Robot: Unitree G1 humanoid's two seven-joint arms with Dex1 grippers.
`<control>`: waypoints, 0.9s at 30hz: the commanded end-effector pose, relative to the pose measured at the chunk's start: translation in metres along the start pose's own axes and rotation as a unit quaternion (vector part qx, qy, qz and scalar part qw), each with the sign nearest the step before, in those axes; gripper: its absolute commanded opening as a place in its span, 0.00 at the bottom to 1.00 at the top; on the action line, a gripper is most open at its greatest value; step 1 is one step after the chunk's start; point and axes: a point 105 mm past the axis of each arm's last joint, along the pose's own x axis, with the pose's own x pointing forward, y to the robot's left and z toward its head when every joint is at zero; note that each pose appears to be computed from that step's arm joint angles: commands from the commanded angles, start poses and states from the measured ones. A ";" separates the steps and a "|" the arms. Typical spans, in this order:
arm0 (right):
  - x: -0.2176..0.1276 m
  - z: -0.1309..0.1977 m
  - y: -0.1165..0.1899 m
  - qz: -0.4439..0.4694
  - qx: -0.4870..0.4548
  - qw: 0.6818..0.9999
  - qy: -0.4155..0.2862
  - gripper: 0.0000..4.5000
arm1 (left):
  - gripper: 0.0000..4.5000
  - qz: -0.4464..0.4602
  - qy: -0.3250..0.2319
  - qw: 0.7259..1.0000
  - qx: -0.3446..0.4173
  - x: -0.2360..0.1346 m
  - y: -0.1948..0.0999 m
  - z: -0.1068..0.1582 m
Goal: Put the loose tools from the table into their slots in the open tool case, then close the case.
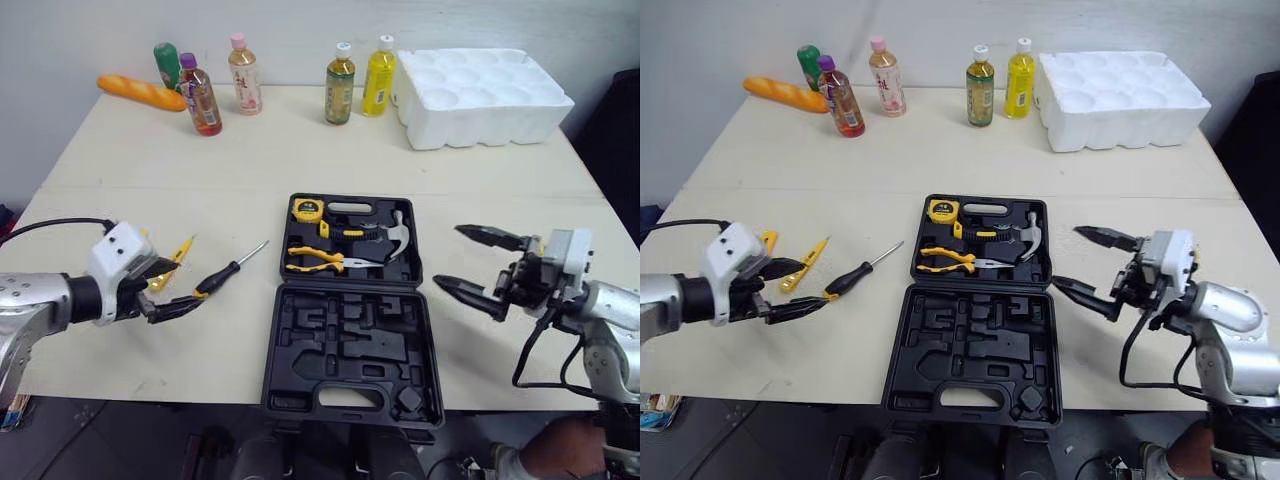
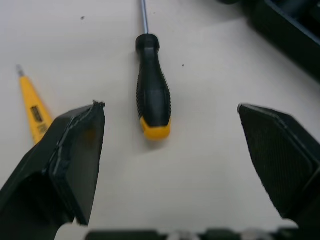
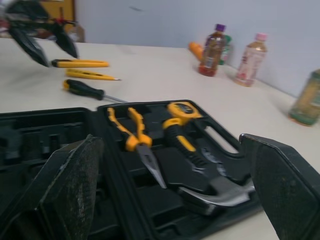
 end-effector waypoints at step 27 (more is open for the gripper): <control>0.022 0.011 0.027 0.054 -0.009 0.998 -0.016 1.00 | 0.99 -0.008 0.062 0.997 0.040 0.063 0.006 -0.007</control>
